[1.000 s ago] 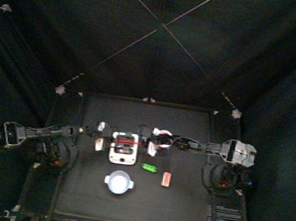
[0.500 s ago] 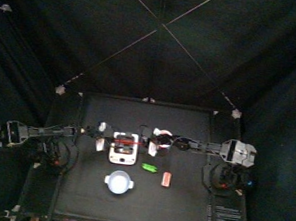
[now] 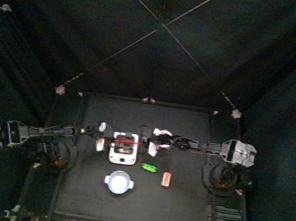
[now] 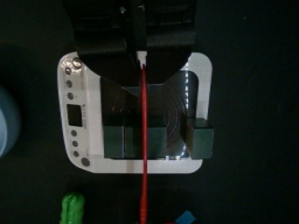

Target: Cut sushi roll

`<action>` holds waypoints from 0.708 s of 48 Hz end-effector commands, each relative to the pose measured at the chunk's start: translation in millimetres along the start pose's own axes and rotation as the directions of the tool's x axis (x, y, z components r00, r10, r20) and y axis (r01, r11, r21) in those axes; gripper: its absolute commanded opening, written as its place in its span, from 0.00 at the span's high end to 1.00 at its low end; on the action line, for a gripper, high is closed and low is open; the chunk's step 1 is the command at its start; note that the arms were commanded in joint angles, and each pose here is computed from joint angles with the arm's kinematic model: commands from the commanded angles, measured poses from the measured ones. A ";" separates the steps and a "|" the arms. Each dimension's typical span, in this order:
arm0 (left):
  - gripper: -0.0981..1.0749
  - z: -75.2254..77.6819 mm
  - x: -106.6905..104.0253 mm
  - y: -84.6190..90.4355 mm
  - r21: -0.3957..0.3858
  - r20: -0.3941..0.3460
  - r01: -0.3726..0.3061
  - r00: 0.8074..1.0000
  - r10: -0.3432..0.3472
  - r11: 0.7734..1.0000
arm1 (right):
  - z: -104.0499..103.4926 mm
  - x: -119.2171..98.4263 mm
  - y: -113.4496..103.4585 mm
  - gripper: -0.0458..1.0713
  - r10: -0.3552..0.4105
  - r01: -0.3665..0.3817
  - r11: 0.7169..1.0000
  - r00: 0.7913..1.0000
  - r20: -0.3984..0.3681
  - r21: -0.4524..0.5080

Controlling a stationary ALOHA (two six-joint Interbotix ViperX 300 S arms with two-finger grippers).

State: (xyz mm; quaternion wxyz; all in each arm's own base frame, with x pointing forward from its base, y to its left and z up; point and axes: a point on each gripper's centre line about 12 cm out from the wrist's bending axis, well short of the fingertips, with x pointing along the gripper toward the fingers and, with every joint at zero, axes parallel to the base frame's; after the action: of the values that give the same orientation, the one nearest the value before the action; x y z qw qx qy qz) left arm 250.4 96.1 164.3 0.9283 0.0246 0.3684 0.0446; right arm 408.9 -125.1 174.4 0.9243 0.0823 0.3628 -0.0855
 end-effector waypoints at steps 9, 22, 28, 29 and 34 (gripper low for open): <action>0.64 5.5 -0.5 1.9 -0.003 0.014 -0.006 1.000 0.006 1.000 | 15.2 -13.6 -0.3 0.73 -0.009 0.009 1.000 0.998 0.056 0.005; 0.64 3.4 0.8 1.9 -0.012 0.007 -0.004 1.000 0.004 1.000 | 13.4 -11.4 0.2 0.73 -0.007 0.007 1.000 0.999 0.048 0.001; 0.64 1.8 3.4 2.0 -0.014 -0.003 0.000 1.000 0.000 1.000 | 13.0 -10.9 0.1 0.73 -0.007 0.007 1.000 0.999 0.047 0.003; 0.64 1.6 3.7 2.0 -0.015 -0.005 0.000 1.000 0.000 1.000 | 13.0 -10.8 0.8 0.73 -0.006 0.006 1.000 0.999 0.047 0.002; 0.64 0.0 6.8 2.3 -0.018 -0.016 0.004 1.000 -0.004 1.000 | 12.9 -10.8 0.7 0.73 -0.006 0.006 1.000 0.999 0.047 0.001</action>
State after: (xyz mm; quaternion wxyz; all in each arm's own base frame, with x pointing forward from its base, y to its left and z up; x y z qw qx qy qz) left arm 251.3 96.5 157.4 0.9244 0.0169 0.3787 0.0432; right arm 409.2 -123.9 174.3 0.9244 0.0803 0.3633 -0.0838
